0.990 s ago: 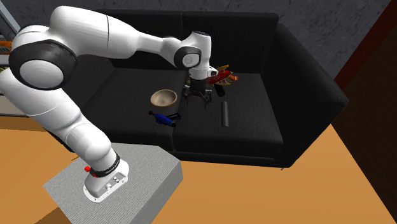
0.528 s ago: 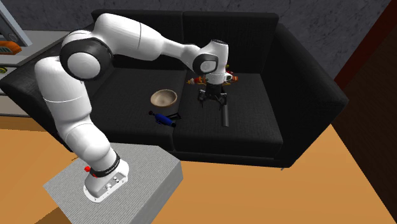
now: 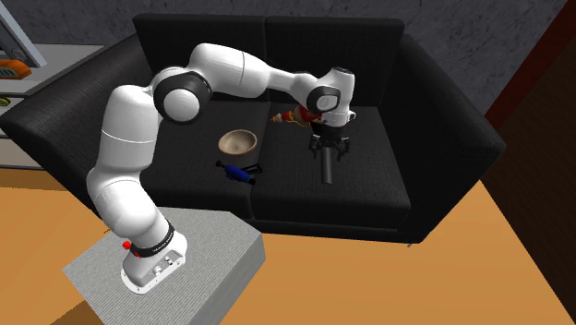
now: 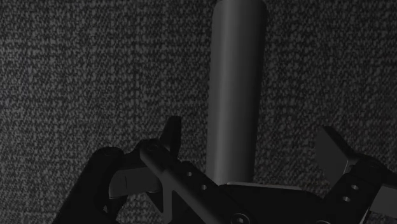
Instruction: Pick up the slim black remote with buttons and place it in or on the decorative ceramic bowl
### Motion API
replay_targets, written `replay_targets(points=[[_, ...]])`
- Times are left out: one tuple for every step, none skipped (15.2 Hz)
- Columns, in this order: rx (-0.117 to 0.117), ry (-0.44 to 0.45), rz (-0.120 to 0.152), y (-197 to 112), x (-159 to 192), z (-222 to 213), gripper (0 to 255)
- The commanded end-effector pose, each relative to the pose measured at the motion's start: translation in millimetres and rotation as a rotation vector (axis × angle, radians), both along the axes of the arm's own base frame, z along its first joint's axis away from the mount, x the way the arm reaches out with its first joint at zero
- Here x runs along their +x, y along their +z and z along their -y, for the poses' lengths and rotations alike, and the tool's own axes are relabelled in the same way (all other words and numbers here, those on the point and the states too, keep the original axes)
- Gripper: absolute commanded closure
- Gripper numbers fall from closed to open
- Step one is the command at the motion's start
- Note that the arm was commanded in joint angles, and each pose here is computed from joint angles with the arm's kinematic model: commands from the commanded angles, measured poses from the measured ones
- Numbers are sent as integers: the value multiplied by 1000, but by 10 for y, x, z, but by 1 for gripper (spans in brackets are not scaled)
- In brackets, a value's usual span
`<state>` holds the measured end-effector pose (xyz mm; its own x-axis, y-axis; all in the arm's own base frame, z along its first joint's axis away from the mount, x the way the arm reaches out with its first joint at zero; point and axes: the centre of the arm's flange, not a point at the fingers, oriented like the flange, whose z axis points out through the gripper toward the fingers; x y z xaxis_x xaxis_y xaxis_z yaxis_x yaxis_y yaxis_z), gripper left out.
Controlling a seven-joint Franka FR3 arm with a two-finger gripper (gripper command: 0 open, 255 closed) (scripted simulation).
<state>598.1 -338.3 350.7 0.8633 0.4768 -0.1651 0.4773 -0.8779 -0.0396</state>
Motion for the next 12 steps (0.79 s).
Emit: replay_targets(points=[[1,8,0,-73,42,39,0],[1,8,0,-125,33,42,0],[1,8,0,-177,25,44,0],[1,8,0,-229,16,46,0],[1,8,0,-281,7,49,0],[1,8,0,-333,-2,51,0],[1,8,0,-415,-15,55,0],[1,8,0,-415,-15,55,0],[1,8,0,-415,-15,55,0],[1,8,0,-415,-15,55,0],[1,8,0,-415,-15,55,0],[1,8,0,-415,-15,55,0]])
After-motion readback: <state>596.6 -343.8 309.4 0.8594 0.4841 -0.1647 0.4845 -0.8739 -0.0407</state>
